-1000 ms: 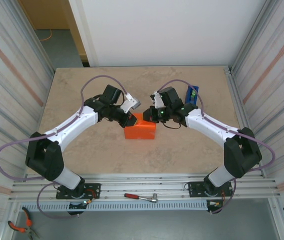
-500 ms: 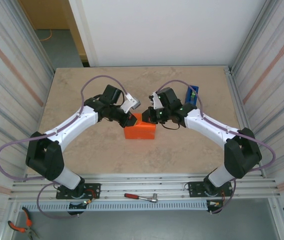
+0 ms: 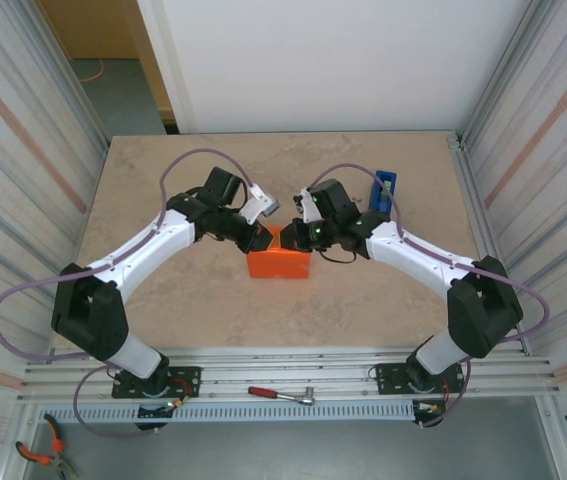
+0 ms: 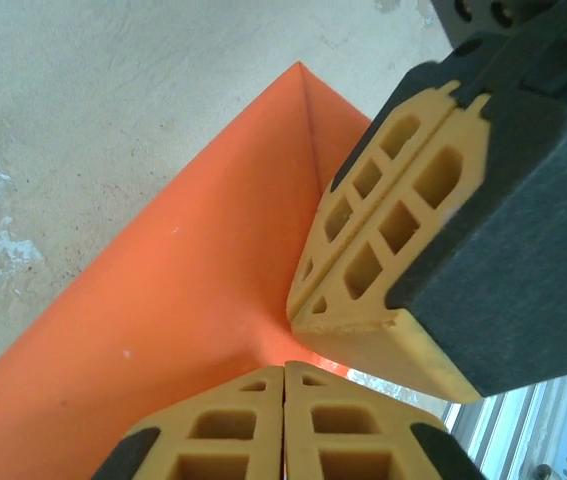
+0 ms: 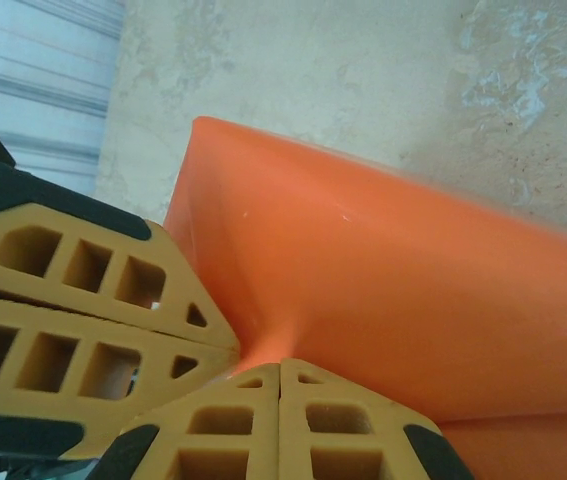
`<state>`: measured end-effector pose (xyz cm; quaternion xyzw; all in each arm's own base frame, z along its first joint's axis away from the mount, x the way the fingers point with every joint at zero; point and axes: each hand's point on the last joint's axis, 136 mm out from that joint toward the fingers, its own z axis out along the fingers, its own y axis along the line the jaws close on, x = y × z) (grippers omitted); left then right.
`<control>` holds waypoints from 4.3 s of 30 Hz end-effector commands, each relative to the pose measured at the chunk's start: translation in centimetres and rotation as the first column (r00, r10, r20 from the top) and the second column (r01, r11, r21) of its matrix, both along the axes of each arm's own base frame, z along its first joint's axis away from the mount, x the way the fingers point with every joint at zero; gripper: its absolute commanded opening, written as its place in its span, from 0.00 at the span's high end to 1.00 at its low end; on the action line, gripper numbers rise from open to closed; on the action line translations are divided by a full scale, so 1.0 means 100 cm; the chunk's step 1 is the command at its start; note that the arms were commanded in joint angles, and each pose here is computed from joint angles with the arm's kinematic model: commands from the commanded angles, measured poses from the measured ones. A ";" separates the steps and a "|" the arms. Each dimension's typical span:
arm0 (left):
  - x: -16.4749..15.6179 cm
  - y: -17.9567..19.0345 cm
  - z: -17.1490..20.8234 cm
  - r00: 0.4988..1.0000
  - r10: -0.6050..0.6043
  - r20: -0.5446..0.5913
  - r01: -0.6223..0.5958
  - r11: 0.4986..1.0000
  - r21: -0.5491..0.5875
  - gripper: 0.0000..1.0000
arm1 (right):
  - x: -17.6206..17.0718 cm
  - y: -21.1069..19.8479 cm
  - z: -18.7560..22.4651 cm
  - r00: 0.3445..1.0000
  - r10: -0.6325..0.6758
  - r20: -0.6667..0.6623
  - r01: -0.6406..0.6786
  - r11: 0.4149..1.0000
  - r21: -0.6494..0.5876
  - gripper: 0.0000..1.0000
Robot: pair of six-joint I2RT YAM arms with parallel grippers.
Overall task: Wrap the gift box in paper
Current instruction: Fold the wrapping paper for the gift box, then tear off the tape with the cutter.
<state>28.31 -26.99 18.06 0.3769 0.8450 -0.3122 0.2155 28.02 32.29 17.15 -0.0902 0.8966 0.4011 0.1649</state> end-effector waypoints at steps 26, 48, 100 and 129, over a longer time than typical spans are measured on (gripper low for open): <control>-0.017 0.008 -0.038 0.993 0.002 -0.114 0.004 0.998 0.059 0.89 | -0.007 -0.012 -0.022 0.998 -0.034 -0.053 0.031 0.998 -0.053 1.00; -0.021 0.010 -0.043 0.993 -0.003 -0.115 0.012 0.997 0.077 0.91 | 0.098 -0.158 0.079 0.900 -0.432 0.062 0.416 0.892 0.178 0.71; -0.022 0.010 -0.050 0.992 -0.007 -0.124 0.018 0.996 0.088 0.93 | 0.187 -0.291 -0.098 0.754 -0.566 -0.334 0.645 0.734 0.212 0.70; -0.022 0.010 -0.050 0.992 -0.008 -0.123 0.019 0.996 0.089 0.93 | 0.179 -0.287 -0.083 0.758 -0.557 -0.339 0.645 0.714 0.273 1.00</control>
